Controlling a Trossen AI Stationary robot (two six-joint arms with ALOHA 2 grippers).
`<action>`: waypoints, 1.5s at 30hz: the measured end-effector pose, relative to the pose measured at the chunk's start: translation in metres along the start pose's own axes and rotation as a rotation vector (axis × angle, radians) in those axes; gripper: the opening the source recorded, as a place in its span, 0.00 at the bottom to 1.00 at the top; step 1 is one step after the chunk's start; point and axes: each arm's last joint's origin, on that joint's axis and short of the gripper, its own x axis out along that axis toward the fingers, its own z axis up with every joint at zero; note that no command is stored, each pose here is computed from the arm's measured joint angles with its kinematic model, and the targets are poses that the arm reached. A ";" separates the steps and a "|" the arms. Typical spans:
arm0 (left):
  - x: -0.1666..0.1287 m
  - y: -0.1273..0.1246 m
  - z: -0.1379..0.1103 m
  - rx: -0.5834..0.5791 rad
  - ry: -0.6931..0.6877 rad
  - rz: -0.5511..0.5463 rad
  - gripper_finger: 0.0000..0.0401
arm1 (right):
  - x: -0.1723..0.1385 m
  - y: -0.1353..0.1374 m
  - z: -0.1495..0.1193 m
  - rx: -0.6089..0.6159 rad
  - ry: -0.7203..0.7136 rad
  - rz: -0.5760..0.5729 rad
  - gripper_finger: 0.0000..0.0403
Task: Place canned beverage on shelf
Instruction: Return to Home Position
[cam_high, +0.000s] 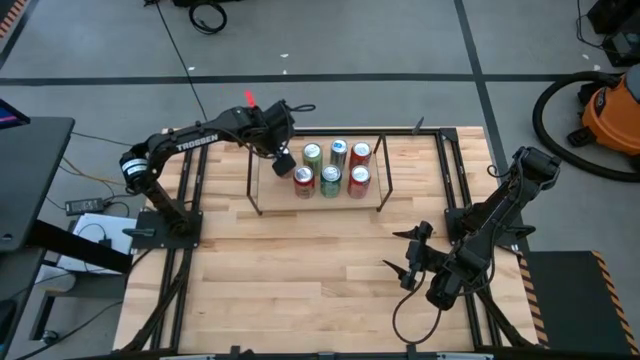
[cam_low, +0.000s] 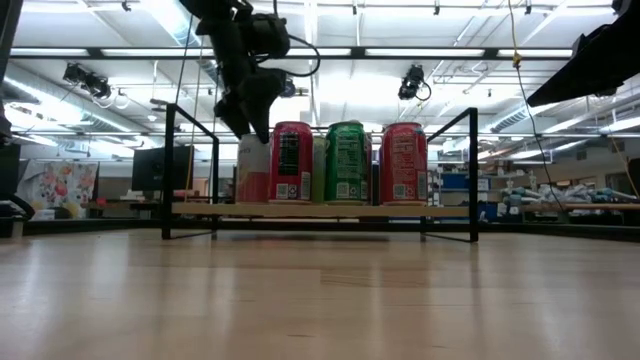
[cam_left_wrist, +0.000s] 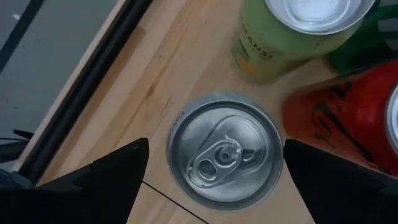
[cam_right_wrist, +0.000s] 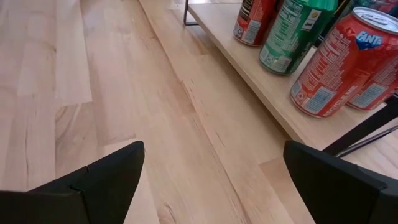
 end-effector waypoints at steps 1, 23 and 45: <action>0.000 0.001 0.000 0.002 -0.001 -0.003 0.96 | 0.000 0.000 0.000 0.000 0.000 0.000 0.98; -0.001 0.005 0.001 0.469 -0.017 -0.042 0.73 | 0.000 0.000 0.000 -0.001 -0.002 -0.001 0.98; -0.001 -0.002 0.000 0.532 -0.015 -0.035 0.83 | 0.000 0.001 0.000 0.006 -0.004 0.002 0.98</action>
